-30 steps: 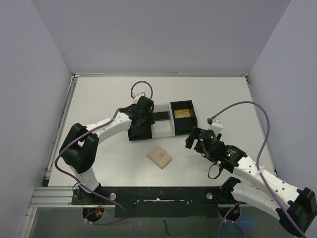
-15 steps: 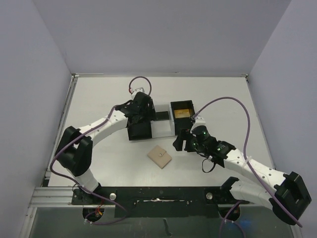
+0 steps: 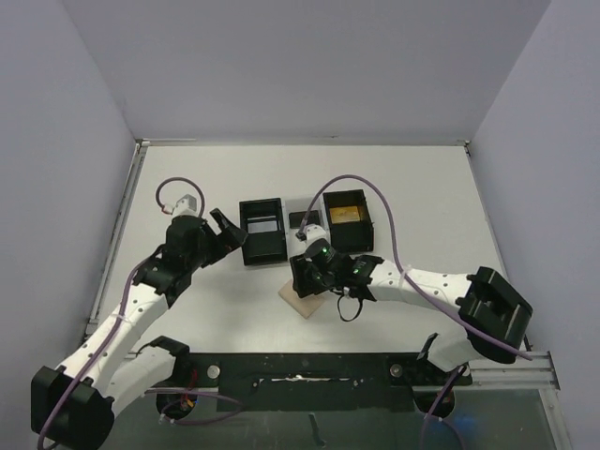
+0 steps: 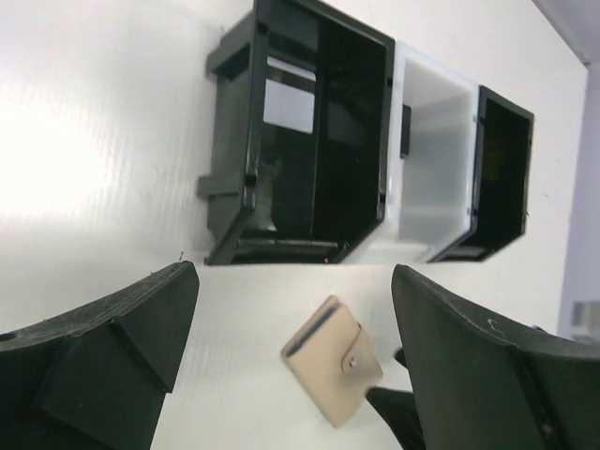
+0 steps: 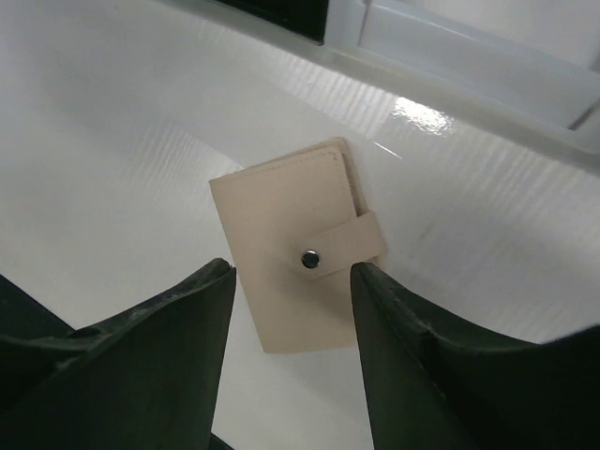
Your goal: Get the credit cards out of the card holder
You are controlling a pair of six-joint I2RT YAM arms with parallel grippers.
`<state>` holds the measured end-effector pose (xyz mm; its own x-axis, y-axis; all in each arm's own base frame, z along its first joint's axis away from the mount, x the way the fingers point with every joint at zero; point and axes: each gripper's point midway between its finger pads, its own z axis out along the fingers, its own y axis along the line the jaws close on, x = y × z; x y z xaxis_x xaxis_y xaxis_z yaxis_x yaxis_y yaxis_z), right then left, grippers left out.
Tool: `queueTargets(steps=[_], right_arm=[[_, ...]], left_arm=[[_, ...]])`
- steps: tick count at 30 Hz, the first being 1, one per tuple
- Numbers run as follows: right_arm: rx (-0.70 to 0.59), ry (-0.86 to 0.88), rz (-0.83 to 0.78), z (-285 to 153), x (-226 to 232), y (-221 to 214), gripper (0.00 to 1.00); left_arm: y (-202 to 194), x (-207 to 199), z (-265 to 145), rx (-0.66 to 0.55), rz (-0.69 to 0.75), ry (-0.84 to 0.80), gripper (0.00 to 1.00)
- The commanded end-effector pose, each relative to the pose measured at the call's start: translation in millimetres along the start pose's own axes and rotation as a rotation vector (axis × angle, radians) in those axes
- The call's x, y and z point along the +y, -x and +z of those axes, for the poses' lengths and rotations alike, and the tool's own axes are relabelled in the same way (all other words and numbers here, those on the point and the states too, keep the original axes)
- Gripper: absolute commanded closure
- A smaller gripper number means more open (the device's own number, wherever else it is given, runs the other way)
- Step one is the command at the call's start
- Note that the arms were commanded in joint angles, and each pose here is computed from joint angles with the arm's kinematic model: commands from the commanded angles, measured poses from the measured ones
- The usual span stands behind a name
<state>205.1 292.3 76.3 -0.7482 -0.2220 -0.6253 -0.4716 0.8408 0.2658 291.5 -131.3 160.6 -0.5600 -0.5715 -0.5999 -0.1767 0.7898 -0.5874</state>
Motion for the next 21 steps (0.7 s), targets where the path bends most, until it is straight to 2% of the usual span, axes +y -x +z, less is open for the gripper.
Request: queueTargets(steps=[1,5,10,16,21], right_arm=[[-0.038,-0.033,-0.068,8.2,16.3,16.9,0.49],[0.003,-0.073,-0.105,14.2,19.9,7.0,0.54],[0.058,-0.130,-0.133,23.4,12.2,-10.6,0.58],[0.114,-0.237,-0.151,37.7,-4.5,-22.2,0.58],[0.142,-0.318,-0.141,41.6,-16.9,-32.3,0.74]], left_arm=[[-10.1,-13.7,-18.6,0.019,-0.081,-0.119,0.15],[-31.6,4.6,-25.1,0.063,-0.119,-0.097,0.16],[-46.5,11.9,-27.8,0.099,-0.152,-0.101,0.22],[-59.3,10.7,-21.9,0.166,-0.129,-0.108,0.26],[-80.7,6.5,-17.2,0.243,-0.117,-0.126,0.35]])
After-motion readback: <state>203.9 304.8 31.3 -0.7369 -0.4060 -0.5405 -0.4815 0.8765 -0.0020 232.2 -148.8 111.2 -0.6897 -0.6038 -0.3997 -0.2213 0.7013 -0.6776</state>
